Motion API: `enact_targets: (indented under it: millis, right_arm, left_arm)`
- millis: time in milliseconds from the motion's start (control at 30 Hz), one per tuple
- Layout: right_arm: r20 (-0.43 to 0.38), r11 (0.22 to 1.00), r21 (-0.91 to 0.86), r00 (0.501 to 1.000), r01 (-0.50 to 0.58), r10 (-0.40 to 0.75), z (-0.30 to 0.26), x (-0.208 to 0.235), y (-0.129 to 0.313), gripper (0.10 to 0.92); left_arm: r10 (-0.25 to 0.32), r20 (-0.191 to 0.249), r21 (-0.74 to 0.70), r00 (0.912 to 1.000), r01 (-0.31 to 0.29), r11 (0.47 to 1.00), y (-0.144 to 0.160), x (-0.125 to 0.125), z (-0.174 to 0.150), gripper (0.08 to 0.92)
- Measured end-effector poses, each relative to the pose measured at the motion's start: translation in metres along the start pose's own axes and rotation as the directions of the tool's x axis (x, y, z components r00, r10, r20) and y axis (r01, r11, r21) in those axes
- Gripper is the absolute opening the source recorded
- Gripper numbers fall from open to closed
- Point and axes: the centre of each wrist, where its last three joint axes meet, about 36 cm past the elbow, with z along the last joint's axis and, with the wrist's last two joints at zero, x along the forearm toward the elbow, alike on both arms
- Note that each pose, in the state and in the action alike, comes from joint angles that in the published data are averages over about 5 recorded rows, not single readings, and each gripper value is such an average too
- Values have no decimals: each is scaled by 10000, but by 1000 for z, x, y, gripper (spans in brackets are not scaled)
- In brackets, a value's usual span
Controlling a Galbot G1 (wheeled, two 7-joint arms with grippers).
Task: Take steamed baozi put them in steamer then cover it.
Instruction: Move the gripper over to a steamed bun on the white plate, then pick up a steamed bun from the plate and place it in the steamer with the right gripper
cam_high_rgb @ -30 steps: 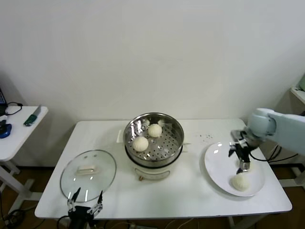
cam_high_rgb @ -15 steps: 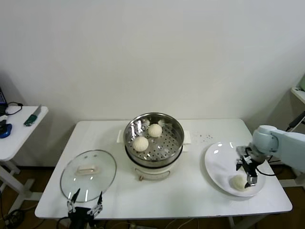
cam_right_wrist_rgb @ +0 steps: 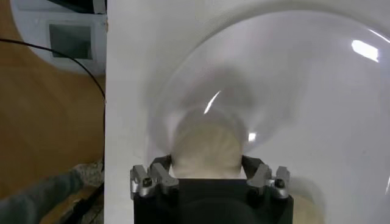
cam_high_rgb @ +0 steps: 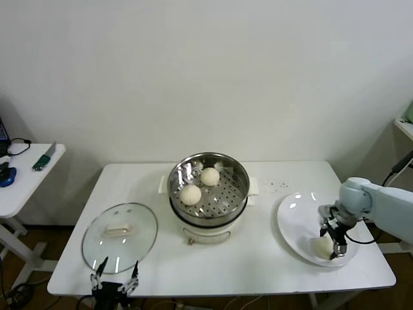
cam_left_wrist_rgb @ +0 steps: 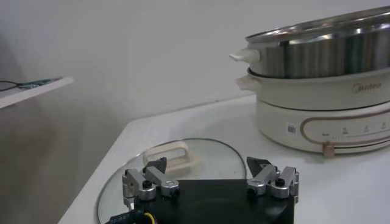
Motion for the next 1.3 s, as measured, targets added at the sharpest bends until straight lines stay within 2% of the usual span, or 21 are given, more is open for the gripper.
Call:
enact_targets:
  millis: [200,367,567,700,833,1033,1167,1300]
  right_arm:
    - [33,10000,36,10000,6,-6,2,2,-1,691]
    - [87,9992,338,9998,-190,187,-1,21,-10,694]
    - [108,9801,1828,9970,-776,769,-25,74,-35,695]
    - [111,9326,3374,9912,-1278,1318,-57,123,-54,696]
    - [148,8452,5065,9817,-1709,1896,-100,173,-67,696]
    - [203,6425,7405,9621,-1973,2721,-174,245,-75,703]
    - [206,4856,8557,9495,-1787,3130,-228,275,-75,704]
    - [178,3347,9320,9401,-1388,3403,-283,287,-73,704]
  left_arm:
    - [0,-1,-6,10000,0,10000,0,0,0,823]
    - [28,34,6,10000,-28,10000,-1,0,-1,823]
    - [89,79,8,9999,-89,10000,-3,-1,-2,823]
    - [142,84,-7,9999,-142,9999,-5,-1,-3,823]
    - [174,82,-8,9998,-174,9998,-6,0,-4,823]
    - [249,-1,-1,9997,-249,9997,-8,2,-4,823]
    - [270,-6,16,9996,-270,9996,-9,1,-3,823]
    - [248,-3,35,9997,-248,9997,-8,0,-3,823]
